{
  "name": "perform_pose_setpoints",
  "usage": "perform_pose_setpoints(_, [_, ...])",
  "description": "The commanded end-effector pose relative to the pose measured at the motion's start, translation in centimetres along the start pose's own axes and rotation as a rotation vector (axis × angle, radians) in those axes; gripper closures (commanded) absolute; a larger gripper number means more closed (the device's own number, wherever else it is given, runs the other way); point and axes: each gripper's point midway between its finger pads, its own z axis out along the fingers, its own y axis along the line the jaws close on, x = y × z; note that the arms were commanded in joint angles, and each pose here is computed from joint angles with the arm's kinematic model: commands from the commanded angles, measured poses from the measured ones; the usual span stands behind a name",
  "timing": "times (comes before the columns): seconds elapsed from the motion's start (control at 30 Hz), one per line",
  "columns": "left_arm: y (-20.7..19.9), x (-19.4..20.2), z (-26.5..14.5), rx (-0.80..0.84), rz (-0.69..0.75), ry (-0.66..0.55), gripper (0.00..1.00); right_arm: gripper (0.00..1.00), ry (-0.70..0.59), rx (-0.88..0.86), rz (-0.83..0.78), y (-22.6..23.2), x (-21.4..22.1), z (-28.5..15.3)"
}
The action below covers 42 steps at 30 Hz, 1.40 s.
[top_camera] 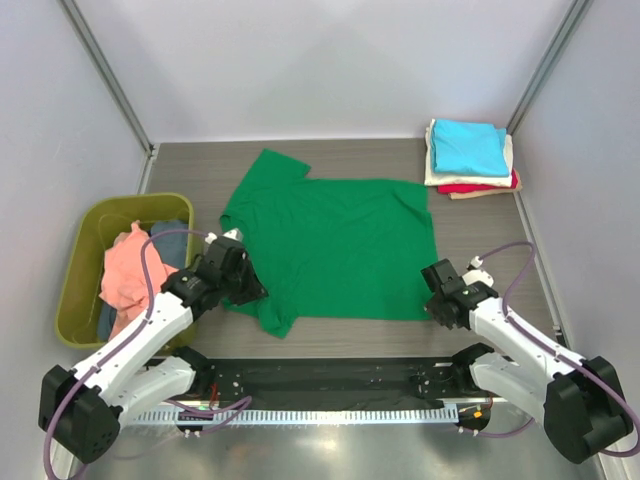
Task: Fold and stack the t-shirts
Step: Flatten the tshirt out, then fold the tshirt
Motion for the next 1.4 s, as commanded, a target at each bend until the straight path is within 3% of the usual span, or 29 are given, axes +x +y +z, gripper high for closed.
perform_pose_setpoints(0.0, [-2.3,-1.9,-0.3,0.077,0.040,-0.047,1.00,0.96,-0.004,-0.024,0.004,0.4,0.1,0.0])
perform_pose_setpoints(0.23, [-2.0,-2.4,-0.6,0.025,0.044,-0.045,1.00,0.99,0.003,-0.022,-0.035,0.7,-0.2,-0.4])
perform_pose_setpoints(0.43, [-2.9,-4.0,-1.6,-0.001,0.111,-0.041,1.00,0.99,-0.073,-0.075,-0.157,3.3,-3.2,-2.2])
perform_pose_setpoints(0.6, [-2.3,-7.1,-1.2,-0.132,0.145,-0.068,1.00,0.99,-0.096,-0.141,-0.272,7.7,-5.1,-2.9])
perform_pose_setpoints(0.73, [-3.2,-11.7,-0.5,-0.213,0.138,-0.125,1.00,0.99,-0.126,-0.165,-0.335,11.6,-7.3,-2.8])
perform_pose_setpoints(0.97, [-3.2,-17.3,0.8,-0.263,0.085,-0.147,1.00,0.99,-0.085,-0.179,-0.344,14.3,-10.7,-0.1])
perform_pose_setpoints(1.37, [-3.0,-22.6,4.6,-0.363,0.067,-0.133,1.00,0.99,-0.083,-0.173,-0.298,16.6,-14.5,2.5])
